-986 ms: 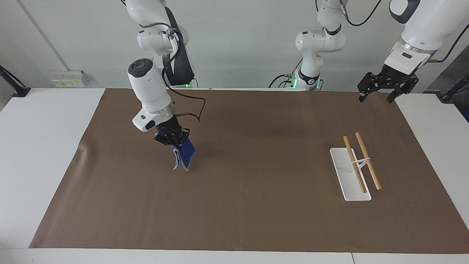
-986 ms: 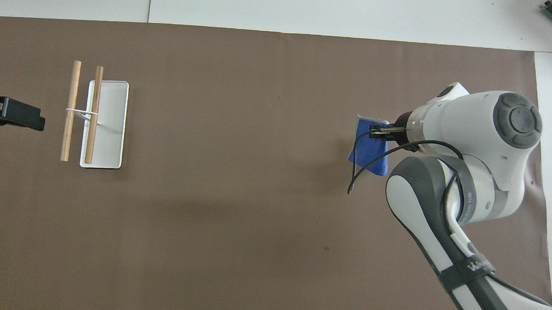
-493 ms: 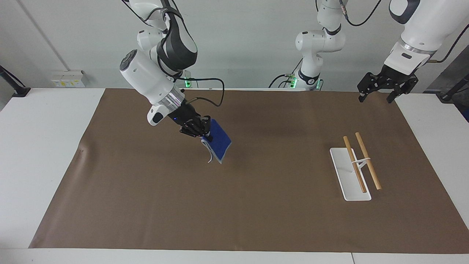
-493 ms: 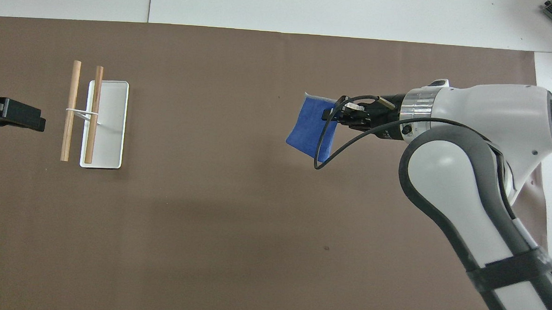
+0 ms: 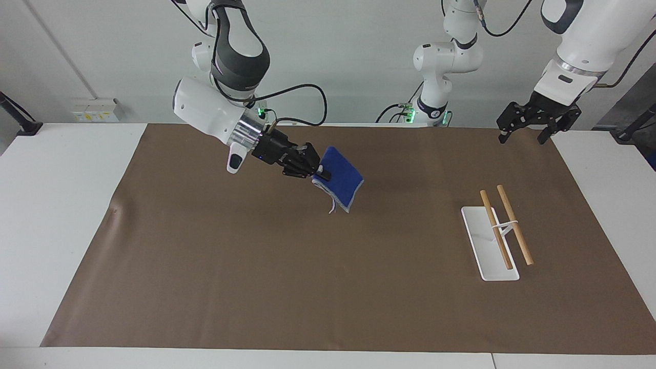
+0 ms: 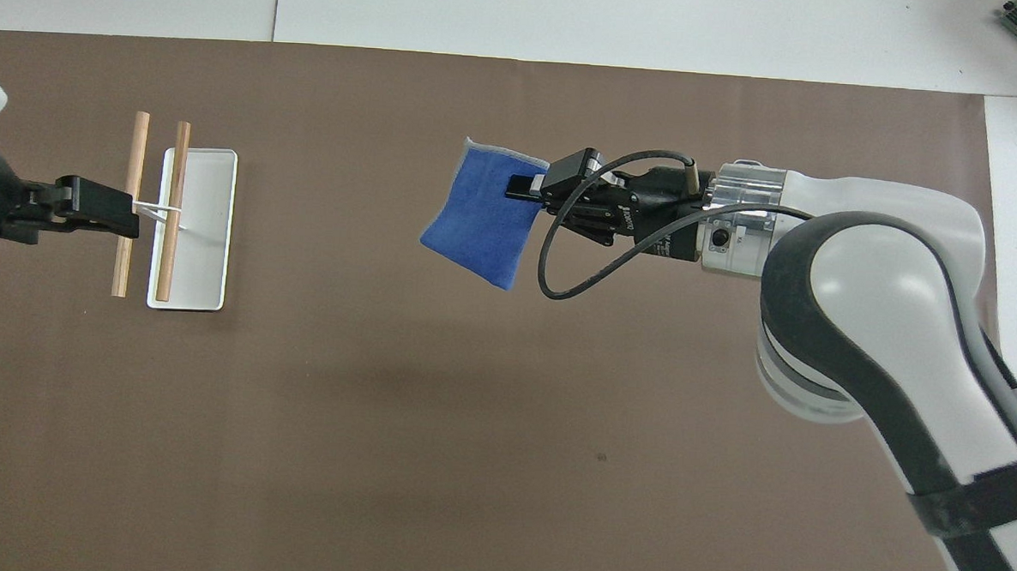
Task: Right arm passes towel to left arm to hang
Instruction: 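Reach the left gripper to the towel while the right gripper holds it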
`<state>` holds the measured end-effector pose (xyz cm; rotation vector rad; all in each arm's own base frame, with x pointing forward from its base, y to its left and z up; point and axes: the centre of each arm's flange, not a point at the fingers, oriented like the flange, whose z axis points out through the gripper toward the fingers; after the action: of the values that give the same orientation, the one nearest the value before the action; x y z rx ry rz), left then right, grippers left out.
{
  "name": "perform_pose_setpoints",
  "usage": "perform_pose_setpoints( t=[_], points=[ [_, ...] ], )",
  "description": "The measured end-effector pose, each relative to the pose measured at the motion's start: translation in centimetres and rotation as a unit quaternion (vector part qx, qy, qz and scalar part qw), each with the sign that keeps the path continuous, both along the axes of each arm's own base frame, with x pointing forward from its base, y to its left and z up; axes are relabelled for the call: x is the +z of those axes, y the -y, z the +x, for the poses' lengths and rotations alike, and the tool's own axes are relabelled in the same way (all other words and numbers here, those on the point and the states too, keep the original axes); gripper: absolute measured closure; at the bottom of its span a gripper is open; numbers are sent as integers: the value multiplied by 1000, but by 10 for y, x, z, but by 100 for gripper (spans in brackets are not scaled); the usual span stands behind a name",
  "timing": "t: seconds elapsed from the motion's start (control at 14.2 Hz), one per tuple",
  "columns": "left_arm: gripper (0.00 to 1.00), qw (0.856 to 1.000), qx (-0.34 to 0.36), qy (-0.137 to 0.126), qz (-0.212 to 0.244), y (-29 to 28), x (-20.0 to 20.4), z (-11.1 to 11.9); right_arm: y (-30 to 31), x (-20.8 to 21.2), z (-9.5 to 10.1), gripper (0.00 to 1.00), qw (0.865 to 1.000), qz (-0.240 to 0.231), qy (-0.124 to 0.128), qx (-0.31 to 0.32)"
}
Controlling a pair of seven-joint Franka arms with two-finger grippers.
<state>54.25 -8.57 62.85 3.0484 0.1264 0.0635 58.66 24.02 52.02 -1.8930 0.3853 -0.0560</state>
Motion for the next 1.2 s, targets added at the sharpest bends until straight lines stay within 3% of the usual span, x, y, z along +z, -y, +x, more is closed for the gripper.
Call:
perform_pose_setpoints(
  t=[0.28,0.49,0.85,1.2],
  points=[
    [0,986,136,-24,-96,37,-22,-17,-22,5,-6,96,998,52,-6,-28],
    [0,953,252,-41,-164,66,-28,-28,-44,4,-16,96,998,50,0,-36],
    [0,863,429,-70,-256,115,-33,-41,-44,3,-16,96,998,48,0,-39],
    [0,773,541,-55,-326,167,-44,-62,-44,2,-16,96,998,48,0,-40]
  ],
)
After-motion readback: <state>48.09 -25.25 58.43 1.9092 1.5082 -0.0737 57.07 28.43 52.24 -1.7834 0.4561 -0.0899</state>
